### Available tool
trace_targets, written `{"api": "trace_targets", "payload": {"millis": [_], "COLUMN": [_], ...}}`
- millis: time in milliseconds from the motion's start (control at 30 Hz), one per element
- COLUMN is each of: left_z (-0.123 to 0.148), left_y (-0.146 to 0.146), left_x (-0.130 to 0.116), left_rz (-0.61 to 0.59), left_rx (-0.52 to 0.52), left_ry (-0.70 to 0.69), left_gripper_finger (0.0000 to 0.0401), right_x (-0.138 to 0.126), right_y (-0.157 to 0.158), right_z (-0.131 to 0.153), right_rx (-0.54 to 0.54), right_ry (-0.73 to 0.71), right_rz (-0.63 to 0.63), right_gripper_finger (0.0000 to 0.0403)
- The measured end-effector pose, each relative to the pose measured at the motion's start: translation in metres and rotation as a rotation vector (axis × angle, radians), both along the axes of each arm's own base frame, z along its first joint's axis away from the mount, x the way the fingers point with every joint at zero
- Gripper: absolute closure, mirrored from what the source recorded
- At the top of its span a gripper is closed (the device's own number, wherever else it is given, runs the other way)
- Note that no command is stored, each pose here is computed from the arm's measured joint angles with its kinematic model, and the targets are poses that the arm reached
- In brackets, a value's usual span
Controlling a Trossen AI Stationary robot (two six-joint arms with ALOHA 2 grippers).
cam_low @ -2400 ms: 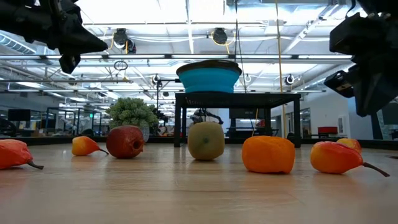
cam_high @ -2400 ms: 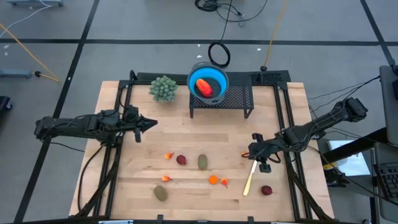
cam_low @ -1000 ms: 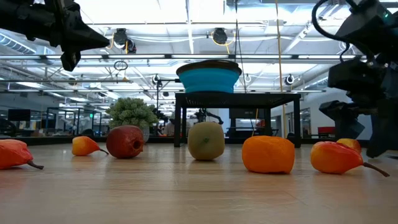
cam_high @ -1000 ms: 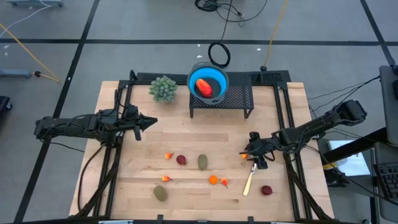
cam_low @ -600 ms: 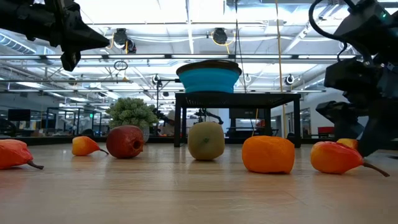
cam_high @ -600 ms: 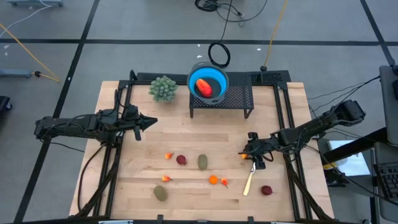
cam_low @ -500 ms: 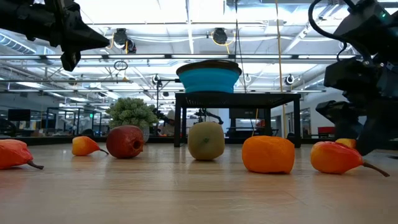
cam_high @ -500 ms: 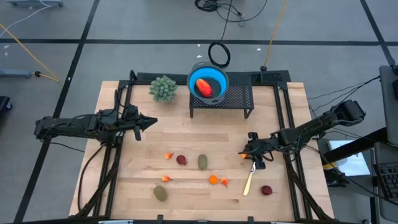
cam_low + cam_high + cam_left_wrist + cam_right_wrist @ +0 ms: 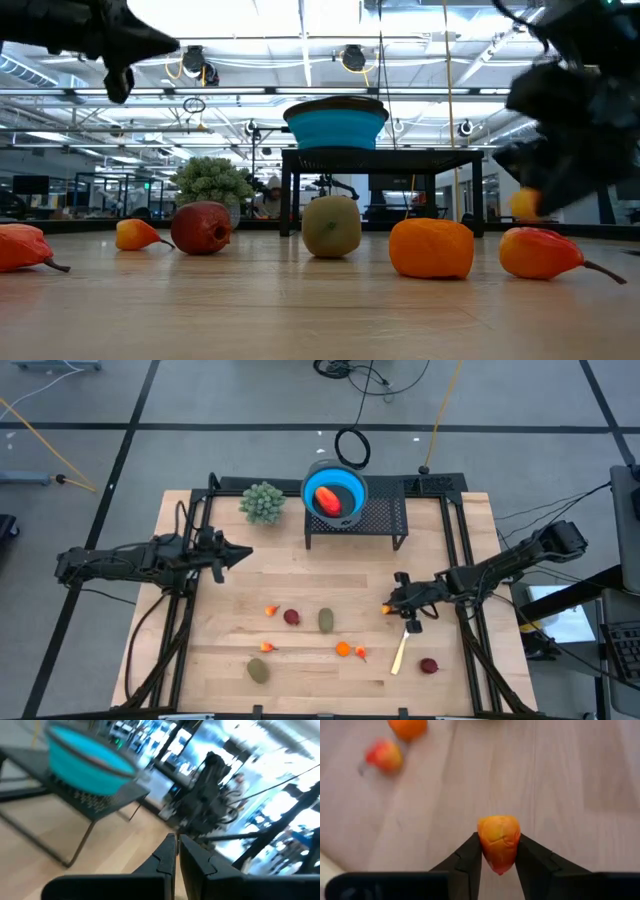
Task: Pick & Place Fruit
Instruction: Put the peach into the blue strainer on the shelf
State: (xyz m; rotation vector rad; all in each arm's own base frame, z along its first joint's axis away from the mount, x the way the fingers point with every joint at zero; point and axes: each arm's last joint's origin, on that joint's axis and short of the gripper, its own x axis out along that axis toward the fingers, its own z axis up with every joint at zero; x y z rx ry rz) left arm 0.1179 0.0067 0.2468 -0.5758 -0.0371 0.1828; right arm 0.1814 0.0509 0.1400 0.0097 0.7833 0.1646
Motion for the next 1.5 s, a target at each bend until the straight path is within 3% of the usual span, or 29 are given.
{"api": "trace_targets", "payload": {"millis": [400,567,933,1133,1500], "left_z": [0.014,0.022,0.072,0.091,0.113], "left_y": [0.0,-0.001,-0.02,-0.029,-0.041], "left_x": [0.025,0.045,0.098,0.128,0.189], "left_rz": [0.0,-0.014,-0.103,-0.133,-0.154], "left_rx": [0.046,0.022,0.15,0.155,0.135], "left_ry": [-0.146,-0.104,-0.018,0.05,0.167], "left_gripper_finger": [0.038,0.038,0.038,0.038,0.038], "right_x": [0.035,0.042,0.052,0.057,0.064], "right_y": [0.008,0.007,-0.01,-0.018,-0.025], "right_z": [0.063,0.082,0.103,0.114,0.141], "right_rx": [-0.114,-0.193,-0.343,-0.421,-0.582], "right_ry": [-0.232,-0.299,-0.363,-0.405,-0.66], "right_rz": [0.067,0.053,0.015,0.02,-0.059], "right_gripper_finger": [0.0308,0.0308,0.0307,0.0307,0.0307]}}
